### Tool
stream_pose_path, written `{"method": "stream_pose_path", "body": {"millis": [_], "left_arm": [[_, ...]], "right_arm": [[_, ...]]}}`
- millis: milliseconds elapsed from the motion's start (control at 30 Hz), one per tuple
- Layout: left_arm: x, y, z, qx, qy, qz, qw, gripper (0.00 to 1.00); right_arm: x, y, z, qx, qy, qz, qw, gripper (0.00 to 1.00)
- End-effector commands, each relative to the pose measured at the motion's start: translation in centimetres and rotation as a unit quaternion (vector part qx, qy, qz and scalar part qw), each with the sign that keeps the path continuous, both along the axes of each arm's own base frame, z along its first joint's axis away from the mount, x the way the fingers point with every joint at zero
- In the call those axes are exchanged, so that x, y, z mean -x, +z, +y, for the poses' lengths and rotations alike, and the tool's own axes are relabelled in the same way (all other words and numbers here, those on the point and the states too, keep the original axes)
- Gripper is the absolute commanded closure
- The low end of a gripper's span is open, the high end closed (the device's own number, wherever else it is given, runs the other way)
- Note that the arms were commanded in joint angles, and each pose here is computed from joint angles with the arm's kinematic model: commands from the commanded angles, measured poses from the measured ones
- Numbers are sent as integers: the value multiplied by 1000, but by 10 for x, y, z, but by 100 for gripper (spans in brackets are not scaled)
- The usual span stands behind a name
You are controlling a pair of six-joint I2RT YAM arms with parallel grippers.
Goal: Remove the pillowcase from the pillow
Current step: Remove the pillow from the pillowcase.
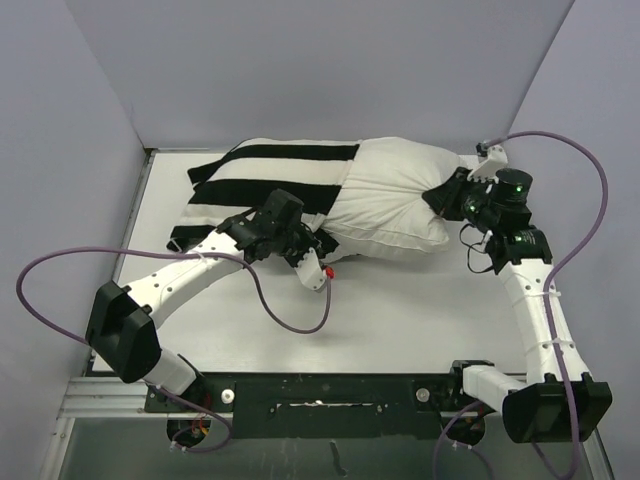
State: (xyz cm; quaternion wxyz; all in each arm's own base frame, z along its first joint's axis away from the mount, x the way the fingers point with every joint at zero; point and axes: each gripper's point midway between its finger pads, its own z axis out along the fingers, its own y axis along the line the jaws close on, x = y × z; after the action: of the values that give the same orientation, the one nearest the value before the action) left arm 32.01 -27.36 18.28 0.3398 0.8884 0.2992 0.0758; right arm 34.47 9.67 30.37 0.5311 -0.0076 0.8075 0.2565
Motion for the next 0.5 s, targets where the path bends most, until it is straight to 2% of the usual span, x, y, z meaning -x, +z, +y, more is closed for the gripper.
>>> {"method": "stream_pose_path", "body": {"millis": [0, 233, 467], "left_arm": [[-3, -15, 47, -38, 64, 24, 997, 100], [23, -45, 94, -79, 132, 111, 982, 100], [51, -78, 166, -115, 227, 208, 944, 100]], "right_arm": [[-10, 59, -74, -15, -118, -105, 987, 100], [-11, 39, -115, -21, -181, -82, 980, 100], [-17, 32, -126, -25, -195, -68, 978, 100]]}}
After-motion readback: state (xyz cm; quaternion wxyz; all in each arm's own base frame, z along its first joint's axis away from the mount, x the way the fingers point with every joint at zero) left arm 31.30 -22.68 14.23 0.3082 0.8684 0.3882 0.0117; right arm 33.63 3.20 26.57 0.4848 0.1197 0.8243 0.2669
